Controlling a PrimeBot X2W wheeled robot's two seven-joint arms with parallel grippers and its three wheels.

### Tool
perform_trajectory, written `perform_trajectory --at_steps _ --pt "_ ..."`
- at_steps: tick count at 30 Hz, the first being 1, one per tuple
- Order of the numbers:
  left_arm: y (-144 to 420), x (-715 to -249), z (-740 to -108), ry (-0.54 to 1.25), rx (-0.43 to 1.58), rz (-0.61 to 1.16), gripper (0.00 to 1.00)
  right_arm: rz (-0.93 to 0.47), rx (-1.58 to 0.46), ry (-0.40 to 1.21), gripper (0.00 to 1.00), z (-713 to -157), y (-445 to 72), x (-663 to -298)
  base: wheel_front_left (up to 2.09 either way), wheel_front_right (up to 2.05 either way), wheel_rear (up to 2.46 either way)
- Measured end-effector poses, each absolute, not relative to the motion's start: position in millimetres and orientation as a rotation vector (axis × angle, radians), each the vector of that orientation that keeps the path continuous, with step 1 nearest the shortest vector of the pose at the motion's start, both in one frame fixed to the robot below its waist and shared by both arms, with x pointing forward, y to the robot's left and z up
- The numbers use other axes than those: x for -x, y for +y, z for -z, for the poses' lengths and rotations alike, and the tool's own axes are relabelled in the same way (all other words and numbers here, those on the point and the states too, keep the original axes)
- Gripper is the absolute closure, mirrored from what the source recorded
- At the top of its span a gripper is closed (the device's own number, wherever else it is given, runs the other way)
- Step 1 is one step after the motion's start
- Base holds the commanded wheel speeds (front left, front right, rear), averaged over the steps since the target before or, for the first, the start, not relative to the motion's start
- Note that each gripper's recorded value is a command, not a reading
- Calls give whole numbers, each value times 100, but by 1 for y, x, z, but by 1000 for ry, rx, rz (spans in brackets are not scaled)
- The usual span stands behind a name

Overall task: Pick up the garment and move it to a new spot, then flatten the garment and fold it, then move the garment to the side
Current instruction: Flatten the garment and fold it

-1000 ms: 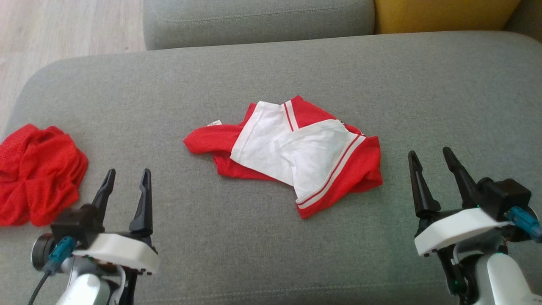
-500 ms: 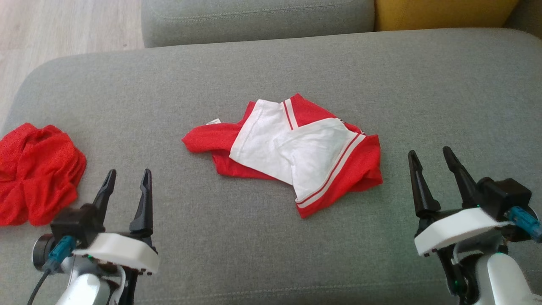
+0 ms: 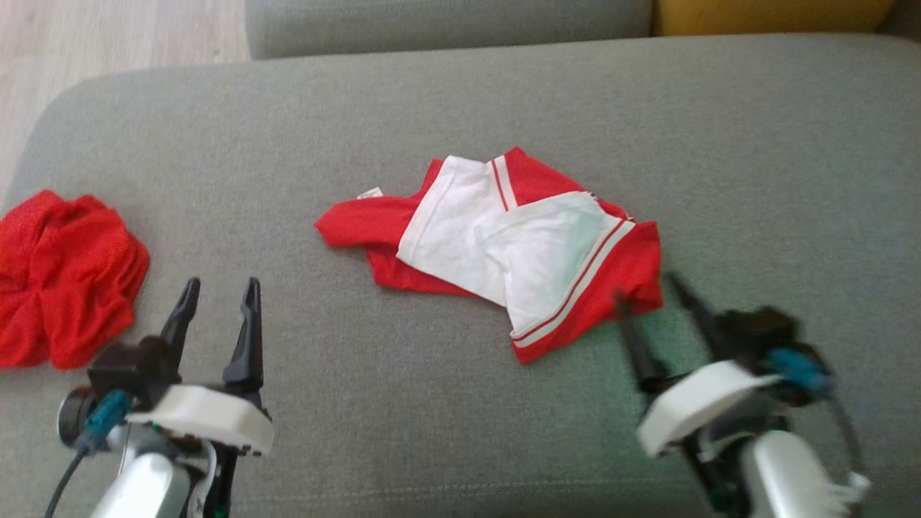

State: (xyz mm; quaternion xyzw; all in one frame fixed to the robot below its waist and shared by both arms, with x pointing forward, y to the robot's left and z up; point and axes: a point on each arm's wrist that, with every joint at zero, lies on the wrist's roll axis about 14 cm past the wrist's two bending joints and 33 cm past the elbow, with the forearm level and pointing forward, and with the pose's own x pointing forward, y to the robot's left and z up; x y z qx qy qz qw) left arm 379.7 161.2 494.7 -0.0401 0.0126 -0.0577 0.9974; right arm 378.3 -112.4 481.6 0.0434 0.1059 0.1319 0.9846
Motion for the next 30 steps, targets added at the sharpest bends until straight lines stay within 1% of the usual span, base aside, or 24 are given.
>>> perform_trajectory --at_steps 4,8,15,16,18,23,27,30 --pt "161 -390 -497 15 80 115 0 -390 -56 317 0 -454 -72 -378 0 0 0" --pt "162 -396 -498 5 81 113 0 -487 -24 408 0 -428 -43 -380 0 0 0" --pt "172 -399 -485 36 85 76 0 -550 47 557 0 -380 -29 -382 0 0 0" --pt "173 -399 -484 36 84 75 0 -555 53 570 52 -376 -28 -383 0 0 0" --pt "174 -400 -479 50 85 68 0 -562 67 582 100 -372 -27 -387 0 0 0" --pt "171 -405 -478 47 85 76 0 -552 39 539 100 -378 -29 -394 0 0 0" --pt "168 -409 -481 37 89 82 0 -530 -14 433 100 -404 -31 -407 0 0 0" --pt "165 -411 -482 33 92 93 0 -478 -54 349 100 -428 -44 -421 0 0 0"
